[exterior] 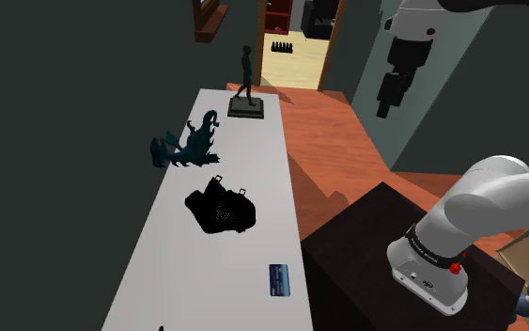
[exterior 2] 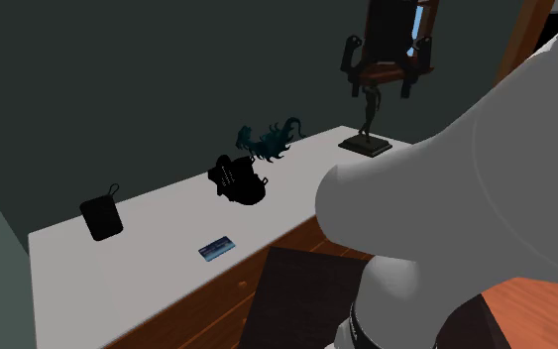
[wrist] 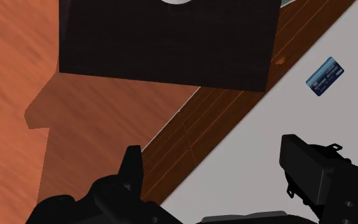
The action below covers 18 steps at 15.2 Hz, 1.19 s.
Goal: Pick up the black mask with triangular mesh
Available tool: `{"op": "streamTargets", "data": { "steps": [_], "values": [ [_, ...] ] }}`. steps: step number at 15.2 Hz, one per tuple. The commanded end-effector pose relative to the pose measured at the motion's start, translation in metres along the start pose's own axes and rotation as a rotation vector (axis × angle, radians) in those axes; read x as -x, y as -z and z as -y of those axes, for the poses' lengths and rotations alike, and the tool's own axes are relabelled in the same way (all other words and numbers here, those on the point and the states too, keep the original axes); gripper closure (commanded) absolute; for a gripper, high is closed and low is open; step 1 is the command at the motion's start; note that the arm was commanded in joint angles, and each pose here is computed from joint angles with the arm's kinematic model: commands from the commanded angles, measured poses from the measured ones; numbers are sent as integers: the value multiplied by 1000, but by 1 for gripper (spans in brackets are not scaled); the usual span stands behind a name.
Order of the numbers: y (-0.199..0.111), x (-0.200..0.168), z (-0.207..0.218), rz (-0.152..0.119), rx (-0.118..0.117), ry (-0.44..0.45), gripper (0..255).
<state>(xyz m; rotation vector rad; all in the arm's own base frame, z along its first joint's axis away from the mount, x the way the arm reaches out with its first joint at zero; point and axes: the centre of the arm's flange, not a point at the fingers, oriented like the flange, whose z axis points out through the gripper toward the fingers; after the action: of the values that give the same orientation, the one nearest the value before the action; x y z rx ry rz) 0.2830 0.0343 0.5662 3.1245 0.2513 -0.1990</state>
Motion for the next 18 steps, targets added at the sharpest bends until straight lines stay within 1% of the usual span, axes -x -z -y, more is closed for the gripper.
{"op": "streamTargets", "data": {
  "steps": [1, 18],
  "values": [
    [0, 0, 0, 0, 0, 0, 0],
    [-99, -116, 163, -27, 12, 150, 0]
  ]
}}
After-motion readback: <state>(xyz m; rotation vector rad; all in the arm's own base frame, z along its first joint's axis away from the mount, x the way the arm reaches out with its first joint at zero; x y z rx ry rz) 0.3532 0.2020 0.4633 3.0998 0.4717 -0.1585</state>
